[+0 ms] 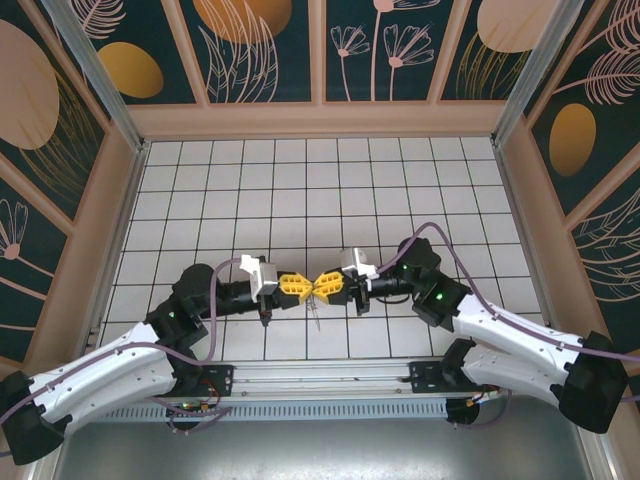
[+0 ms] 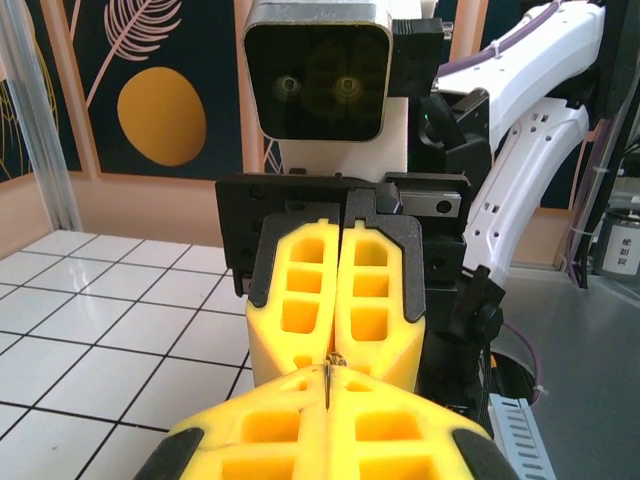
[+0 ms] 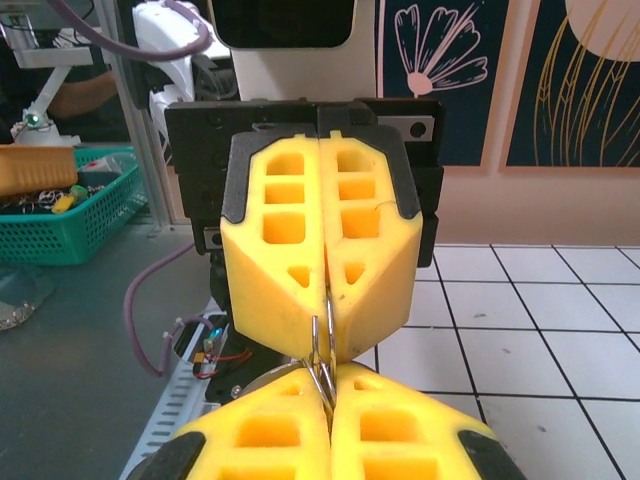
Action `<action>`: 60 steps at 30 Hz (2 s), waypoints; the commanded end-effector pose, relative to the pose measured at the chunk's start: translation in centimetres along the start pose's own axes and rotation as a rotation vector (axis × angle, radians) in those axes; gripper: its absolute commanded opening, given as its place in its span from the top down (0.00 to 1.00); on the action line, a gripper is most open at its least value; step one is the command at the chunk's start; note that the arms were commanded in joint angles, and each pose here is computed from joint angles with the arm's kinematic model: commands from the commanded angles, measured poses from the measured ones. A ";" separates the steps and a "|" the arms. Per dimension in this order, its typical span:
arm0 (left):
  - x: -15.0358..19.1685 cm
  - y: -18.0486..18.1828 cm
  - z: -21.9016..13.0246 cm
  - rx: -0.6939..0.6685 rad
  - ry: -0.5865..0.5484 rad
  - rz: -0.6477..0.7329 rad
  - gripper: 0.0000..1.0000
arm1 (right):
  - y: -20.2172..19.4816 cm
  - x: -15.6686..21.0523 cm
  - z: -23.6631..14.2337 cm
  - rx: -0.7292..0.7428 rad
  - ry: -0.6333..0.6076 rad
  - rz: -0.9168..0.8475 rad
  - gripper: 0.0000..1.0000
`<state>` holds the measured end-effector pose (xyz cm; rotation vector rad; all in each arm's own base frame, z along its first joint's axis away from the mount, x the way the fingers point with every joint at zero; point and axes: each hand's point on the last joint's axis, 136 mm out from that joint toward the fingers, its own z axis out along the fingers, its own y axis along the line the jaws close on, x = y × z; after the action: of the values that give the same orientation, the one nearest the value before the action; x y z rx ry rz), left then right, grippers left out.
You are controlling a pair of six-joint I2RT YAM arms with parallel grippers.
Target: Put the keys on the keyring
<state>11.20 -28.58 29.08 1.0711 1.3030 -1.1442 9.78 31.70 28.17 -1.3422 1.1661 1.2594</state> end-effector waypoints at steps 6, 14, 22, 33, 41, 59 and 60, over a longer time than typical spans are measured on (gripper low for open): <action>1.6 0.4 0.7 -0.008 0.119 -0.020 0.97 | -1.1 -1.6 0.3 0.041 0.034 -0.066 1.00; 1.2 0.9 0.5 -0.045 0.095 -0.008 1.00 | -1.7 -1.2 0.4 0.067 0.072 -0.062 1.00; -2.5 -0.7 -0.9 0.002 -0.094 0.044 1.00 | -1.7 -0.6 -0.1 0.103 0.060 -0.023 0.94; -2.6 -1.0 -1.2 0.011 -0.120 0.050 1.00 | -1.7 -0.6 -0.4 0.118 0.040 -0.014 0.88; -3.0 -1.3 -1.2 0.026 -0.138 0.063 1.00 | -2.0 -0.1 0.0 0.119 0.054 0.006 0.92; -2.8 -1.4 -1.2 0.033 -0.138 0.069 1.00 | -2.9 1.1 0.9 0.117 0.116 0.042 0.97; -2.9 -1.3 -1.2 0.030 -0.138 0.069 1.00 | -3.0 1.0 0.9 0.120 0.113 0.039 0.94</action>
<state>11.61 -27.72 29.16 1.0142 1.2744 -1.1057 11.20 32.65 26.83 -1.3608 1.3035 1.1996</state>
